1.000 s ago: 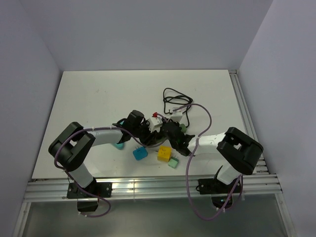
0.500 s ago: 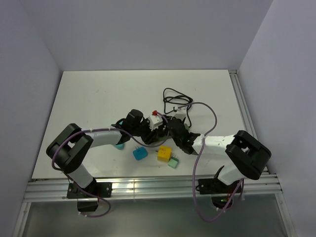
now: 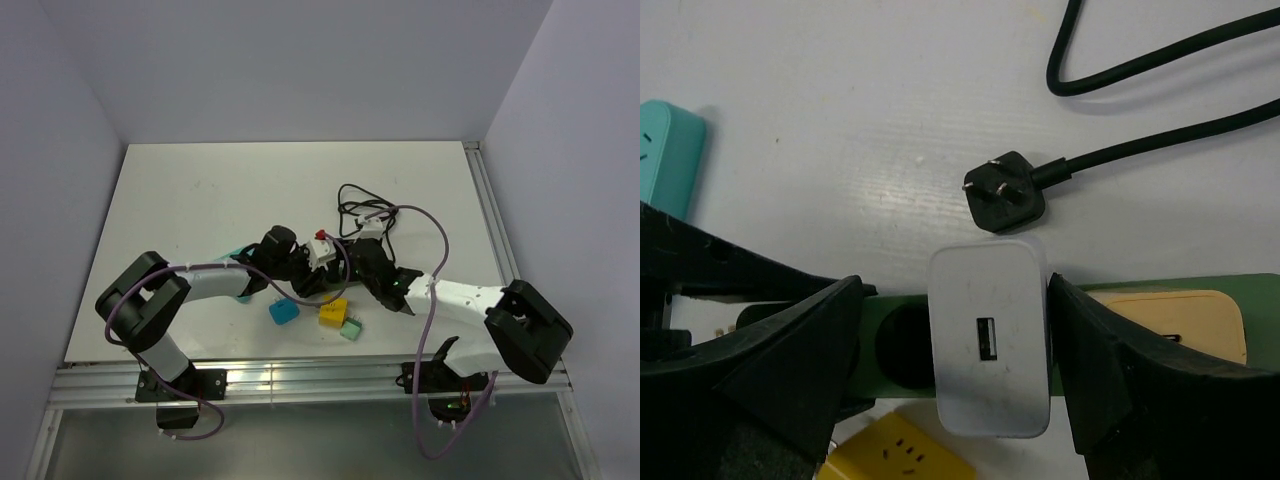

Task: Insert the plug
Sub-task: Insert the plug into the socket.

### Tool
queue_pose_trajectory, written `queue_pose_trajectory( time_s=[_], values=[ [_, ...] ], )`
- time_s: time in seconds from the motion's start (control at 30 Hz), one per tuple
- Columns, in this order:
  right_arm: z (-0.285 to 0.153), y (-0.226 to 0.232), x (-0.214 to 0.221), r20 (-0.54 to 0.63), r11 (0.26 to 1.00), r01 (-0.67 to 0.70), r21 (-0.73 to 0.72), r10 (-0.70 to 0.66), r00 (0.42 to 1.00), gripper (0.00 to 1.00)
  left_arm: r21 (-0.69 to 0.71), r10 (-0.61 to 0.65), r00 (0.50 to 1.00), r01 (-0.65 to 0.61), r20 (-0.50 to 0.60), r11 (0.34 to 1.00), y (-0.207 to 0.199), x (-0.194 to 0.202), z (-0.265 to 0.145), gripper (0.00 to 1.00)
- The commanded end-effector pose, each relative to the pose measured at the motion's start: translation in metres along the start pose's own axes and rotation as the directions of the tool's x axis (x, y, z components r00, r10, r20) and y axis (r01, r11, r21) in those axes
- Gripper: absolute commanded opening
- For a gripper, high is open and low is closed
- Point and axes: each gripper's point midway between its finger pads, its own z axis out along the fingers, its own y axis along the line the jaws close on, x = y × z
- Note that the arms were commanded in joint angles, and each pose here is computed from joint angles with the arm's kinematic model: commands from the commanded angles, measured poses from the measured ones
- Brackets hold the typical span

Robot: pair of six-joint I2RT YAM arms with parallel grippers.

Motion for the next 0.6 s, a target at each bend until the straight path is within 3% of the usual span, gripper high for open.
queue_pose_trajectory(
  time_s=[0.0,0.2,0.27,0.4,0.57],
  values=[
    [-0.019,-0.008,0.020,-0.095,0.998,0.057,-0.013,-0.058,0.994,0.82,-0.020,0.040,0.996,-0.039,0.076,0.999,0.007,-0.033,0.002,0.02],
    [-0.021,-0.012,0.023,-0.114,0.997,0.076,0.000,-0.075,0.991,0.84,-0.017,0.045,0.994,-0.043,0.095,0.999,0.005,-0.038,-0.002,0.02],
    [-0.017,-0.013,0.027,-0.131,0.997,0.078,0.009,-0.076,0.988,0.91,-0.015,0.042,0.995,-0.041,0.090,0.999,0.005,-0.037,-0.002,0.02],
    [-0.013,-0.011,0.026,-0.135,0.996,0.086,0.012,-0.084,0.987,0.92,-0.022,0.041,0.996,-0.039,0.085,0.999,0.006,-0.036,-0.002,0.01],
    [-0.010,-0.023,0.017,-0.157,0.984,0.139,0.115,-0.120,0.980,0.91,-0.023,0.036,0.997,-0.034,0.075,0.999,0.007,-0.034,0.000,0.01]
  ],
)
